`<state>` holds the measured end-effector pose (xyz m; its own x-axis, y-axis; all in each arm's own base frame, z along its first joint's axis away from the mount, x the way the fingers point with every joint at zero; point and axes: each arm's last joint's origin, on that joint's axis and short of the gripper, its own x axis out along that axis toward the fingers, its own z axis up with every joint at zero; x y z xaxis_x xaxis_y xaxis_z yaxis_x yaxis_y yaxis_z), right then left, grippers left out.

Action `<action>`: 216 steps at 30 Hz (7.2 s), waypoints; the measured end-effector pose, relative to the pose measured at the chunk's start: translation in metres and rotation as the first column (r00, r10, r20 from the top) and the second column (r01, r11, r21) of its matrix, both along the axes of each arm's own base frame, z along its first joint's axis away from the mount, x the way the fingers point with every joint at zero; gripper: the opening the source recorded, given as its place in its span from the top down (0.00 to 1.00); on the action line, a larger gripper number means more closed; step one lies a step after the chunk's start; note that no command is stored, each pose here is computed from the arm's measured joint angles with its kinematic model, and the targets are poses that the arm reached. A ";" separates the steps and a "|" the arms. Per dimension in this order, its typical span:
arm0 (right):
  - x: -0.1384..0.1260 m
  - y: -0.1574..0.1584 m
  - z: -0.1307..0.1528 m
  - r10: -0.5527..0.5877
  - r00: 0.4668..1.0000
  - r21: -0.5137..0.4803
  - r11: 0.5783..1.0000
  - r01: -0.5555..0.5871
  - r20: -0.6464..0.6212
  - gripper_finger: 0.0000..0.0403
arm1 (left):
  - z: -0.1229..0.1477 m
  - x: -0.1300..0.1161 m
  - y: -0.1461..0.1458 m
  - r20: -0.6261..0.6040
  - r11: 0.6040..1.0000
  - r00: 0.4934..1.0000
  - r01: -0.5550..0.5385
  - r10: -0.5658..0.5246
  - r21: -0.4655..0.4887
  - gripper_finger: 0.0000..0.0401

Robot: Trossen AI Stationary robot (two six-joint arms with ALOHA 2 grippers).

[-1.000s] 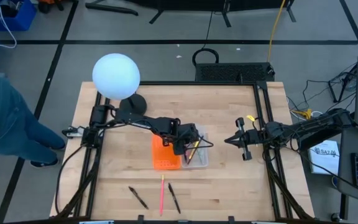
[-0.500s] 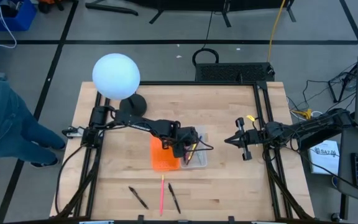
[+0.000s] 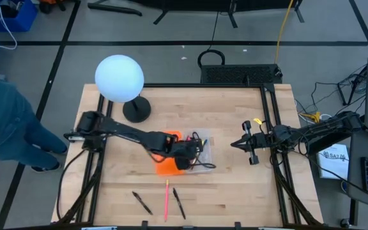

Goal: Pick & place school supplies into a supply box
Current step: Put the left black pen into the orange and white supply box, then put the black pen into the orange and white supply box

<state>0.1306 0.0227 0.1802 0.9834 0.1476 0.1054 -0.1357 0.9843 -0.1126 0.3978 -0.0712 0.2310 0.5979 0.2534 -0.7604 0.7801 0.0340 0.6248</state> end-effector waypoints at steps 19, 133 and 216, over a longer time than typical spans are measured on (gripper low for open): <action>-0.001 0.000 0.008 -0.005 0.996 -0.026 1.000 0.008 0.092 1.00 | 0.072 -0.096 -0.098 -0.273 0.121 0.549 -0.577 0.790 -0.808 0.97; 0.001 -0.001 -0.006 -0.009 0.996 0.170 0.985 0.024 -0.084 1.00 | -0.042 0.024 0.006 -0.379 0.979 0.903 0.199 -0.202 -0.049 0.93; 0.081 0.094 0.072 -0.024 0.852 0.128 0.986 0.106 -0.523 1.00 | -0.040 -0.253 0.024 0.369 0.297 0.747 0.237 0.553 -0.925 0.98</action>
